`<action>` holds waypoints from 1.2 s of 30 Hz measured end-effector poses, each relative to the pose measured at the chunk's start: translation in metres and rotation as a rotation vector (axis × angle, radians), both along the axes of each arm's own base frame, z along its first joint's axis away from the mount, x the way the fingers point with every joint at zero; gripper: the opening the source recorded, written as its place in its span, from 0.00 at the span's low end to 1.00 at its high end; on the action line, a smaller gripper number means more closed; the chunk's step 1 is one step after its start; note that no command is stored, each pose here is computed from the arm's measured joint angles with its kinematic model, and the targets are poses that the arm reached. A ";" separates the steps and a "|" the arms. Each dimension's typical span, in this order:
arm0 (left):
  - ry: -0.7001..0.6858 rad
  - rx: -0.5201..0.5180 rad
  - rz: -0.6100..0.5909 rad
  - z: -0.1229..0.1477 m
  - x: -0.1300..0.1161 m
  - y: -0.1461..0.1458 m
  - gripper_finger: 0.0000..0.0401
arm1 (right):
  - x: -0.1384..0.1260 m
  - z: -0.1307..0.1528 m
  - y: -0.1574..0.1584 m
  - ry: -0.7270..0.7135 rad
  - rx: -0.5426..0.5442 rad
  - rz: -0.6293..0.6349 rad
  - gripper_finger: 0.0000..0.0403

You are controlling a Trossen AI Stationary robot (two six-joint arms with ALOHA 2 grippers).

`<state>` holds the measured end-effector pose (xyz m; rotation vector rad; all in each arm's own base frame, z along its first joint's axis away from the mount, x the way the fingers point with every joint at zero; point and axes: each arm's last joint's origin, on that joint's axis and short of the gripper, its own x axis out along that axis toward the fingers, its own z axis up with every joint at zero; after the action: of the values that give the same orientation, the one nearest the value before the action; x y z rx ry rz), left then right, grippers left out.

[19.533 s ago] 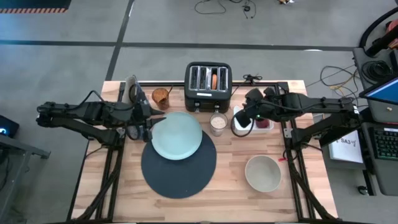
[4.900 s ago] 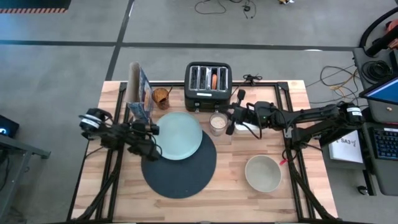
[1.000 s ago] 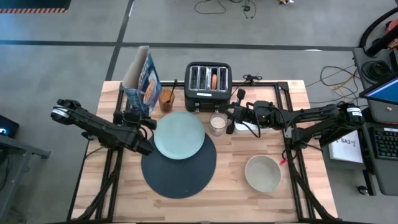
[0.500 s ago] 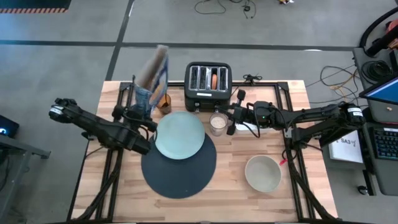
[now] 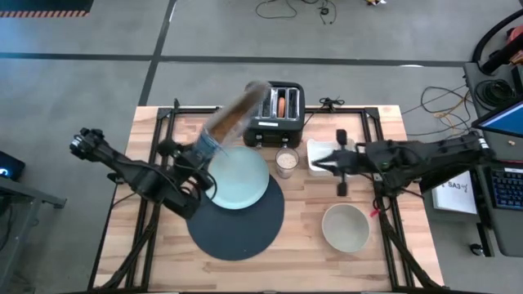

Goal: Arrange a breakfast setting
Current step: Pour the cereal from the blue cereal box into the gray bowl

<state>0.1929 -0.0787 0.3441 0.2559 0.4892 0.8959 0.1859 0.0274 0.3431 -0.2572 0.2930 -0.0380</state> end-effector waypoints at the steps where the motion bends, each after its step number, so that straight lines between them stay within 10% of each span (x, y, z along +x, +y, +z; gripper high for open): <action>1: 0.005 -0.007 -0.025 0.003 0.004 -0.004 0.62 | -0.005 0.003 0.004 0.023 0.023 0.018 0.02; 22: 0.226 -0.352 -0.536 0.013 0.092 -0.072 0.62 | -0.063 -0.002 0.084 -0.110 -0.006 0.532 0.02; 36: 0.382 -0.524 -0.524 0.014 0.154 -0.107 0.62 | -0.096 -0.008 0.118 -0.292 -0.238 0.868 0.02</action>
<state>0.3466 -0.1854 0.3582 0.0630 0.9391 0.1842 0.0895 0.1459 0.3347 -0.5907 -0.1328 0.7455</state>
